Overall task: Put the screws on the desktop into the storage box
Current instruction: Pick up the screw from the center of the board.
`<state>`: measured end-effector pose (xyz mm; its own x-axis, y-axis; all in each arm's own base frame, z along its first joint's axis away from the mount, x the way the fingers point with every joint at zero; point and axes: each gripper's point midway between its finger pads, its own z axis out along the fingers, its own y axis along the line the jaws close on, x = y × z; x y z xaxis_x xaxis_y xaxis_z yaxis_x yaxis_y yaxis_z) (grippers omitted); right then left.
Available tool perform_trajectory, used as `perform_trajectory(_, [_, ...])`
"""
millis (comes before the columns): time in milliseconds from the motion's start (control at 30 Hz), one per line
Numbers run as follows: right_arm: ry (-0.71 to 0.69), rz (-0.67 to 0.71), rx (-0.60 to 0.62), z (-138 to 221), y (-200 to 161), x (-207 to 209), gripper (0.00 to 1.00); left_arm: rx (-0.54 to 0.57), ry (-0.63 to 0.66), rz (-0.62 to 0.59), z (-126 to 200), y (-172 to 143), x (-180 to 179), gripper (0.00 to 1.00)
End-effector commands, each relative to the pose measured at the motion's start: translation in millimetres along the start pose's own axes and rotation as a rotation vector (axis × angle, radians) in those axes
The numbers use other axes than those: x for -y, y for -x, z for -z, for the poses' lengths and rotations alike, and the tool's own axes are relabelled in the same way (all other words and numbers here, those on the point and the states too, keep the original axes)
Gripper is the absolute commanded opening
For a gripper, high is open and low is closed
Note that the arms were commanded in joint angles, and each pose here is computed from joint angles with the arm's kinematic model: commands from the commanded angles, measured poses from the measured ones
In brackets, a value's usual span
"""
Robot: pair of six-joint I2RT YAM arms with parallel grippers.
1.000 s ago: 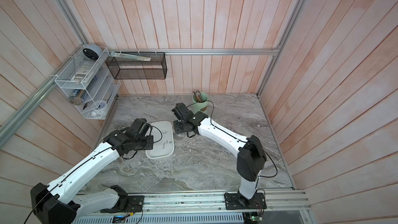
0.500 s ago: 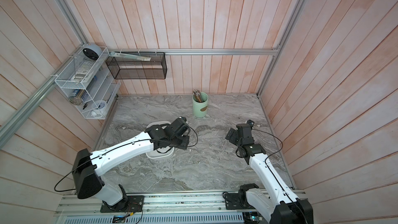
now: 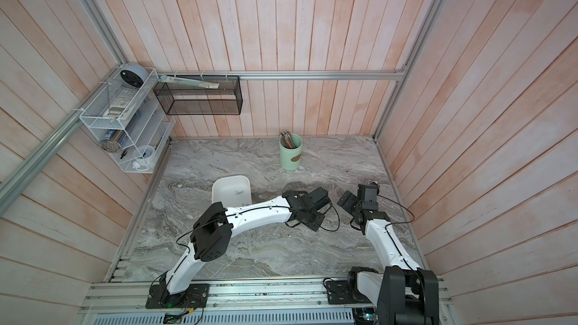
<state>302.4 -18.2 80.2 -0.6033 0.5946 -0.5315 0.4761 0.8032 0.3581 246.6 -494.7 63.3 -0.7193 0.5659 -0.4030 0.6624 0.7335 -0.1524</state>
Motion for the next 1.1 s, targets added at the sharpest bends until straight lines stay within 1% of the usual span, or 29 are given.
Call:
perform_trajectory(0, [0.045, 0.008, 0.012, -3, 6, -9, 0.94, 0.007, -0.014, -0.045, -1, 15, 7, 0.53])
perform_trajectory(167, [0.046, 0.006, 0.001, -4, 3, -8, 0.94, -0.017, 0.026, -0.053, -19, 19, 2, 0.52])
perform_trajectory(367, [0.052, 0.005, -0.001, -5, 2, -9, 0.94, -0.034, 0.054, -0.044, -32, 19, -8, 0.51])
perform_trajectory(500, [0.053, 0.004, -0.004, -6, 2, -9, 0.94, -0.042, 0.065, -0.056, -39, 20, -11, 0.47])
perform_trajectory(833, [0.069, -0.001, -0.022, -8, -2, -11, 0.94, -0.055, 0.075, -0.044, -55, 23, -22, 0.45])
perform_trajectory(1067, [0.076, -0.006, -0.038, -10, -4, -13, 0.94, -0.065, 0.084, -0.055, -62, 21, -23, 0.4])
